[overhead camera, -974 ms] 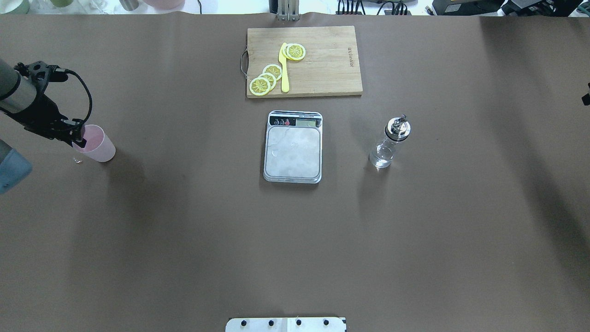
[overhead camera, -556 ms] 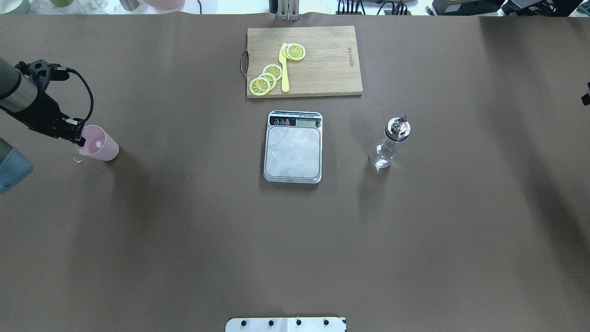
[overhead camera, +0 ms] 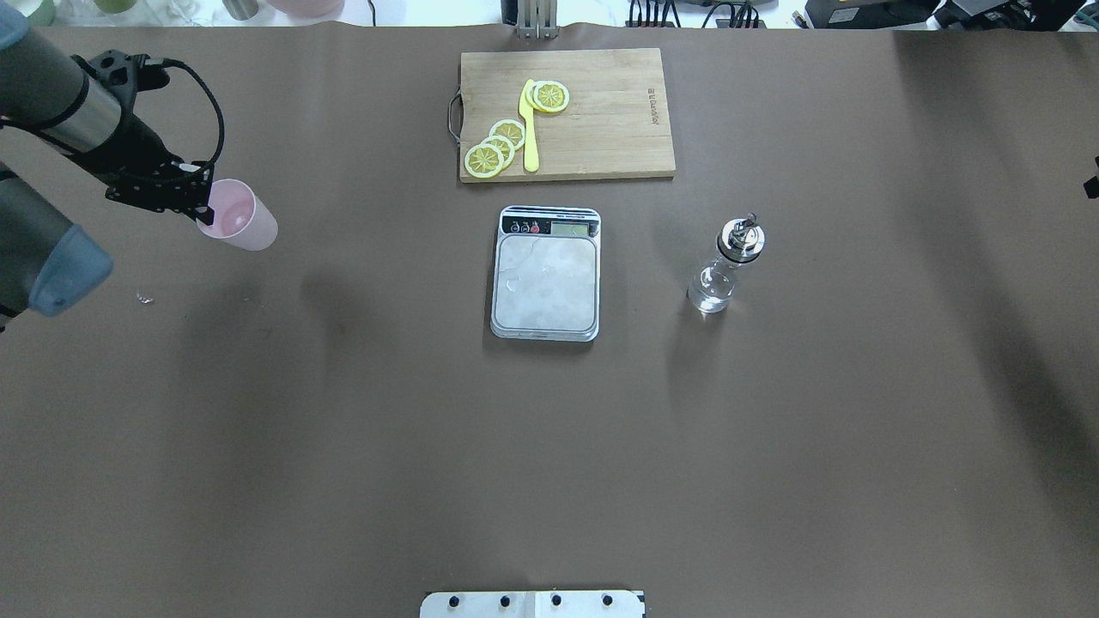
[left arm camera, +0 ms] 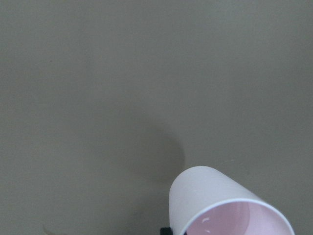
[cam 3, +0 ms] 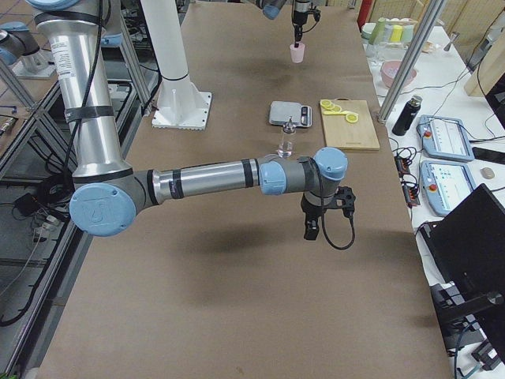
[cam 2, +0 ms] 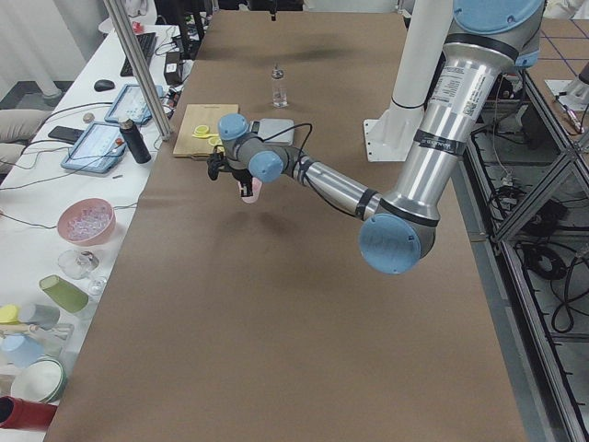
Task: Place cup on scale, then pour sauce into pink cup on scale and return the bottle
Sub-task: 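Carry the pink cup with the left gripper onto the scale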
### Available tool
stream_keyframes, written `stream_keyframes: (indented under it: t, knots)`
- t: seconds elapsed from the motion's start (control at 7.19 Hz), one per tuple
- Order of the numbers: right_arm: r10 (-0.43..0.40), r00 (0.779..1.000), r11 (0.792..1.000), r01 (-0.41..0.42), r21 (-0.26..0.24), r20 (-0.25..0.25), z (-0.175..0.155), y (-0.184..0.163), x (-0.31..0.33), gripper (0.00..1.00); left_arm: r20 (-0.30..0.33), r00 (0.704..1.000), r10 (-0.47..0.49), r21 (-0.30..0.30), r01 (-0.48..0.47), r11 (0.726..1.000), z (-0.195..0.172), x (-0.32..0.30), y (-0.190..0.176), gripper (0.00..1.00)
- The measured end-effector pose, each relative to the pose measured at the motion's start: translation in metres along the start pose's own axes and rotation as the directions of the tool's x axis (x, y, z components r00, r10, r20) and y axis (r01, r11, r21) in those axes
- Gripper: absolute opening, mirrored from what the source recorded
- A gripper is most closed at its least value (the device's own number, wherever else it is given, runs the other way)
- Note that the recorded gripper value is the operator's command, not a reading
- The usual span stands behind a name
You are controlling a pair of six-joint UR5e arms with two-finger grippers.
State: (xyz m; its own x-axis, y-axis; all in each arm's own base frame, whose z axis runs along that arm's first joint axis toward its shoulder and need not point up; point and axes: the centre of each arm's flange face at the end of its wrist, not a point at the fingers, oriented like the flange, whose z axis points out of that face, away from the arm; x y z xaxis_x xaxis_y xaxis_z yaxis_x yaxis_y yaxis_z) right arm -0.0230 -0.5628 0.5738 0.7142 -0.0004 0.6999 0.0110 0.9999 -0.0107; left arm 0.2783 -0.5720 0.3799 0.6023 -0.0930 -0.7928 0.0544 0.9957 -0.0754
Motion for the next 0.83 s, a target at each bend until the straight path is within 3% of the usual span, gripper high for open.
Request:
stream_keyframes:
  t: [0.28,0.56,0.83]
  knots:
    - [0.006,1.0,1.0,-0.006,-0.006,0.0,0.003,0.002,0.003,1.0,0.025,0.996,-0.082,-0.062,0.083,0.995,-0.014,0.108,0.023,0.0]
    - [0.011,1.0,1.0,-0.011,-0.011,-0.001,0.005,0.003,0.005,1.0,0.023,0.988,-0.152,-0.105,0.154,0.982,-0.004,0.195,0.058,0.0]
    - [0.015,1.0,1.0,-0.015,-0.015,0.0,0.006,0.007,0.007,1.0,0.032,0.979,-0.2,-0.105,0.202,0.974,0.011,0.274,0.077,0.0]
